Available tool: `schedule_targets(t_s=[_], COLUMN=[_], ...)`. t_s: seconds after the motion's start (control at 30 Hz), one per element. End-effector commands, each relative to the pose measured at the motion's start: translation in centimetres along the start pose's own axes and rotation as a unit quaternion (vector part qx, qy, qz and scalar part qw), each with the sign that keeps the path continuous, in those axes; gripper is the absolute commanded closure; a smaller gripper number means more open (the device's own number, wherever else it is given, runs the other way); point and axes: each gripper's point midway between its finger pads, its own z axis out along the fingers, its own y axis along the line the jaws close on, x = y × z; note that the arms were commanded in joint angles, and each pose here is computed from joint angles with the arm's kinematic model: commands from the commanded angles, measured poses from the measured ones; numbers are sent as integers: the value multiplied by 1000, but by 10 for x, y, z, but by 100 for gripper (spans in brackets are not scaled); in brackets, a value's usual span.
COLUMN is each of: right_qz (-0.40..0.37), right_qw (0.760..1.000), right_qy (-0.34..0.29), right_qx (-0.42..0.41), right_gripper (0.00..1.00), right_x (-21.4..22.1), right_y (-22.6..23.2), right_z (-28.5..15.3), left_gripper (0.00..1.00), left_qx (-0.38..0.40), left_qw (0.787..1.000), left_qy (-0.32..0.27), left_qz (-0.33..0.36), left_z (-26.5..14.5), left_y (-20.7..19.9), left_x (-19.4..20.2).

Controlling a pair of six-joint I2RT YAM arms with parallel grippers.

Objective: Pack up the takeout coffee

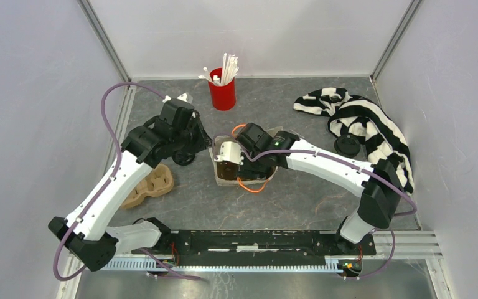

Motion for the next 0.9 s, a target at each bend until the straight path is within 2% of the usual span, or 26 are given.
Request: schedule_targets(t_s=[0.0,0.53,0.6,0.73,0.87], right_qz=[-2,-9,-1,25,40], right_qw=[998,993,995,999,999], right_qy=[53,99,85,37,11], right_qx=[-27,-63,-61,-31,-1], right_gripper=[63,64,61,44,32], right_x=[28,76,63,26,3], right_y=[17,25,19,-4,-24], right_z=[27,77,73,49,26], left_gripper=[98,98,98,98,98], left_qx=[-15,-56,-57,-57,-60], left_qw=[999,994,994,993,993], left_qy=[-39,-37,-37,-40,-39], left_qz=[14,81,84,90,90], left_z=[-2,19,20,20,21], left_y=[-7,-5,-5,-6,-3], left_x=[-26,-42,-44,-48,-48])
